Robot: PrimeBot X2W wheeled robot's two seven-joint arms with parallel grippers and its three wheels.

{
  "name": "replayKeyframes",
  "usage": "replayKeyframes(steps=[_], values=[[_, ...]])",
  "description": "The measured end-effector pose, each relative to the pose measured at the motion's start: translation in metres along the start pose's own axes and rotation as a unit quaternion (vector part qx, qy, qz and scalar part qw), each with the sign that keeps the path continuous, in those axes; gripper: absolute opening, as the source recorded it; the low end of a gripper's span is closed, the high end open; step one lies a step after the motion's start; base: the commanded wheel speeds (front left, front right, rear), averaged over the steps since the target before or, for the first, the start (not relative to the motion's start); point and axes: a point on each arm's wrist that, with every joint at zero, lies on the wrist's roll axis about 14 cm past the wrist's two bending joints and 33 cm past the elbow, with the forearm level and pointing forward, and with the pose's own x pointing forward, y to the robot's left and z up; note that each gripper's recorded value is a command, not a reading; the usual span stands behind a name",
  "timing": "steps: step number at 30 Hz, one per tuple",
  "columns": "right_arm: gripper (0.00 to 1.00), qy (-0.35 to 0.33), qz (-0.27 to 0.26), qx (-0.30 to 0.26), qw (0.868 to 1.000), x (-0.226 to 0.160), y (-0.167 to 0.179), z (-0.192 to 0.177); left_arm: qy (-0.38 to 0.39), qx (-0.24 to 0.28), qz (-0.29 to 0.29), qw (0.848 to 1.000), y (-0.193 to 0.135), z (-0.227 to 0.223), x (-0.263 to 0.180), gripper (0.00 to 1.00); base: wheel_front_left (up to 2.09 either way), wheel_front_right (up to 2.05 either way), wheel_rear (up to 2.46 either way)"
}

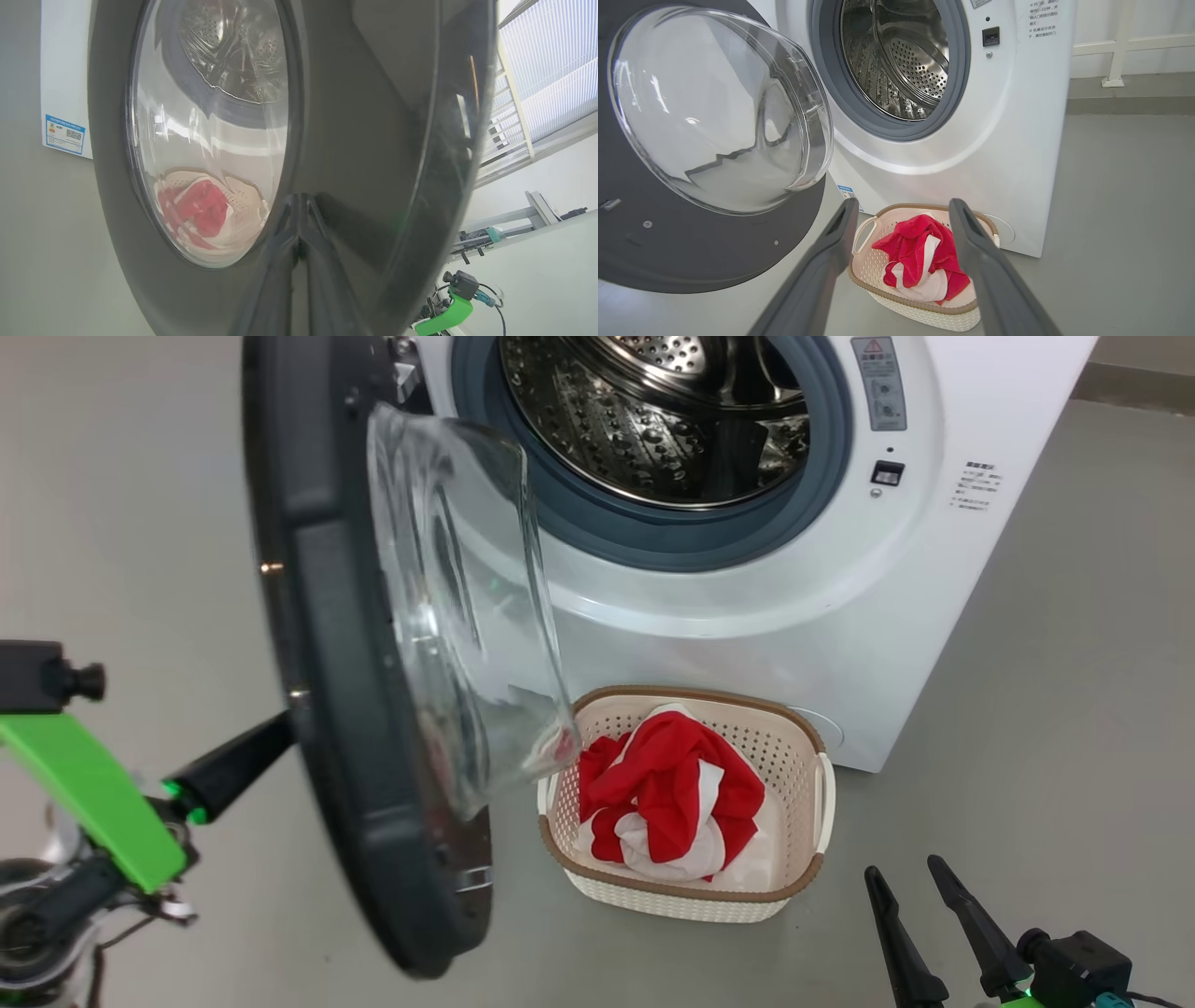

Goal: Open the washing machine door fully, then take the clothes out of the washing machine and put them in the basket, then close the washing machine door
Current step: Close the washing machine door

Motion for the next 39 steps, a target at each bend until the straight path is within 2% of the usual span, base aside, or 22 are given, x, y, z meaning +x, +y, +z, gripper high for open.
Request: replayKeyframes(steps=[11, 24, 28, 31, 34, 37, 39], values=[[1.00, -0.005, -0.015, 0.002, 1.000, -0.004, -0.008, 0.002, 0.003, -0.005, -0.065, 0.998, -0.039, -0.022, 0.029, 0.00, 0.00, 0.00, 0.00], [1.00, -0.009, -0.010, 0.003, 1.000, -0.004, -0.003, 0.004, -0.044, -0.022, -0.049, 0.998, -0.028, -0.015, 0.026, 0.00, 0.00, 0.00, 0.00], [1.00, -0.008, -0.002, 0.003, 1.000, -0.003, 0.003, 0.004, -0.062, -0.043, -0.018, 0.997, -0.006, -0.023, 0.015, 0.30, 0.00, 0.00, 0.00], [1.00, 0.001, 0.003, 0.003, 1.000, -0.006, 0.007, -0.002, -0.079, -0.057, 0.017, 0.995, 0.016, -0.030, 0.004, 0.36, 0.00, 0.00, 0.00], [1.00, 0.003, 0.010, 0.001, 1.000, -0.004, 0.011, -0.002, -0.102, -0.071, 0.043, 0.991, 0.032, -0.034, -0.008, 0.49, 0.00, 0.00, 0.00], [1.00, 0.003, 0.018, 0.000, 1.000, -0.003, 0.016, -0.002, -0.122, -0.081, 0.067, 0.987, 0.046, -0.040, -0.020, 0.85, 0.00, 0.00, 0.00], [1.00, 0.003, 0.023, -0.002, 1.000, -0.002, 0.018, -0.002, -0.132, -0.092, 0.082, 0.984, 0.055, -0.048, -0.027, 0.97, 0.00, 0.00, 0.00]])
